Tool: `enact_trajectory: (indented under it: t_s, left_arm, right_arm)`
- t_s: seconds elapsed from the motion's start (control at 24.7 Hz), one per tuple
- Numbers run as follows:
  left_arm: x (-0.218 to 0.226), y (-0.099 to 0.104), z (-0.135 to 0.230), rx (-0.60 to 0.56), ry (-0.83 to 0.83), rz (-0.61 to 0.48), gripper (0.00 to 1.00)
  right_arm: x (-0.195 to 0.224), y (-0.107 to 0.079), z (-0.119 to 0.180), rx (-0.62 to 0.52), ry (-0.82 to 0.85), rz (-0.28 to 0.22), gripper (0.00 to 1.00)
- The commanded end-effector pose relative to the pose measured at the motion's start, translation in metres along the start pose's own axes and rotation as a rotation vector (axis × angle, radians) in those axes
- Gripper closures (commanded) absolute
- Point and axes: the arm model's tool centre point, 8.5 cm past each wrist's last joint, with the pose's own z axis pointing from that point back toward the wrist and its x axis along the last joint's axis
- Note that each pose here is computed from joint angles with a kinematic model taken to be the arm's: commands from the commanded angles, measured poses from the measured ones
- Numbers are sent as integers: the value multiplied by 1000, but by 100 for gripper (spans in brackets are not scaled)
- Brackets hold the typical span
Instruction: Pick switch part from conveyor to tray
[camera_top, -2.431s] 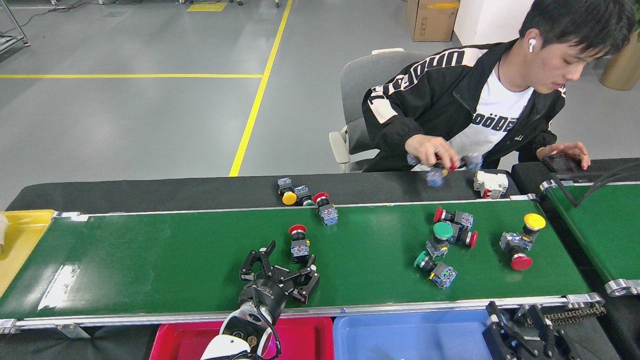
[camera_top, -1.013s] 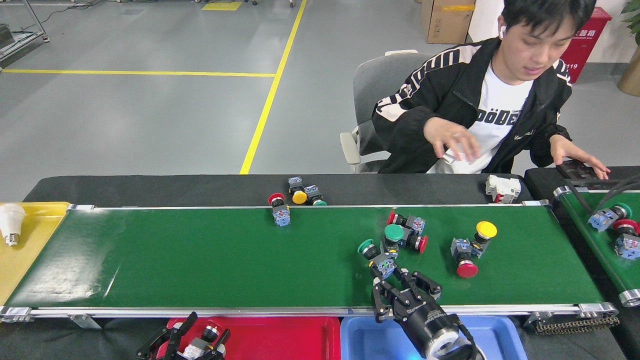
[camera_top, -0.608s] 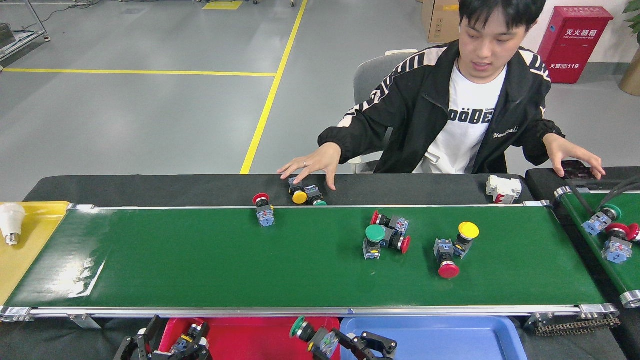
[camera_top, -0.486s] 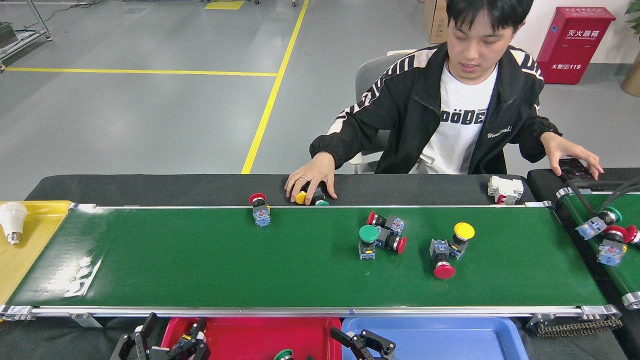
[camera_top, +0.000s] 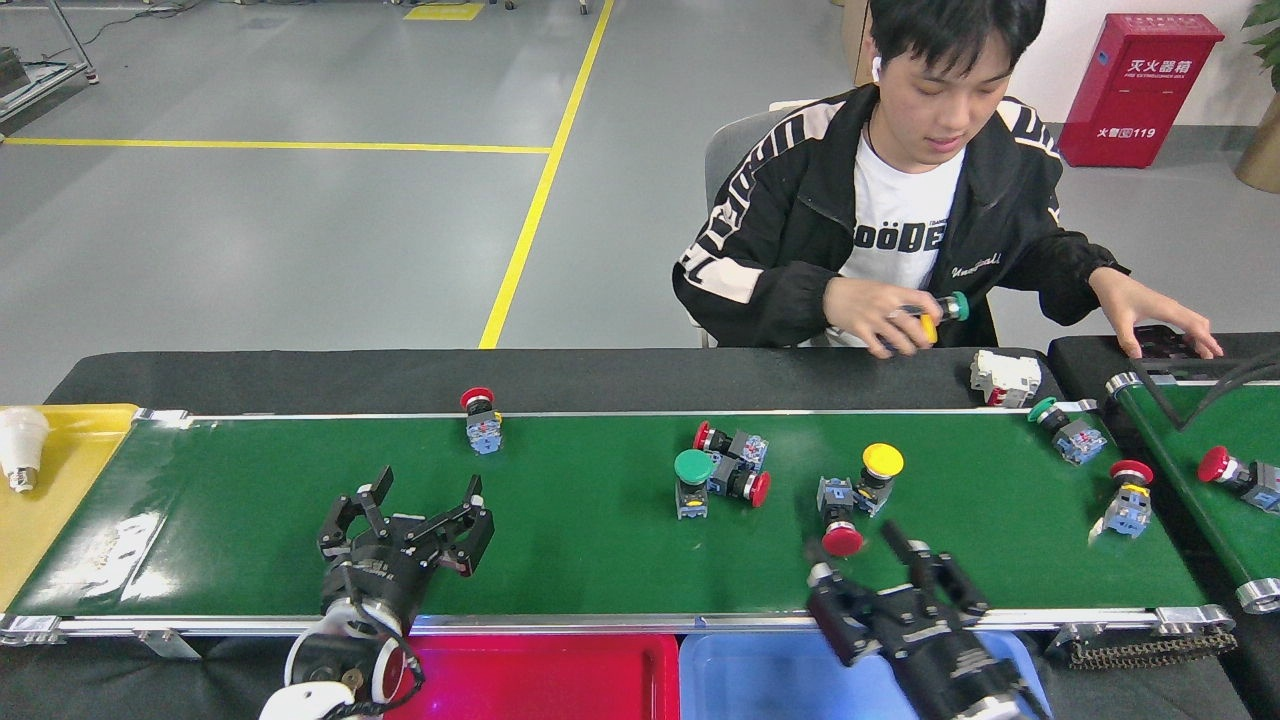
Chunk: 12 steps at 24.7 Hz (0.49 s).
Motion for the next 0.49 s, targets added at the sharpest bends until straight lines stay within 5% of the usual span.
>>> enact_trajectory:
  t_s: [0.0,0.2,0.45]
  left_arm:
    - [0,13,-14,14,9,1,0]
    - [-5,25,-46,-7,27,9,0]
    - [-13,27,-73,-50,56,1,3]
  right_arm:
    - [-8,-2,10,-33,25,3,5]
    - [-7,5,16,-5,26,9,8]
    - [78,18,-36,53,-60,37,10]
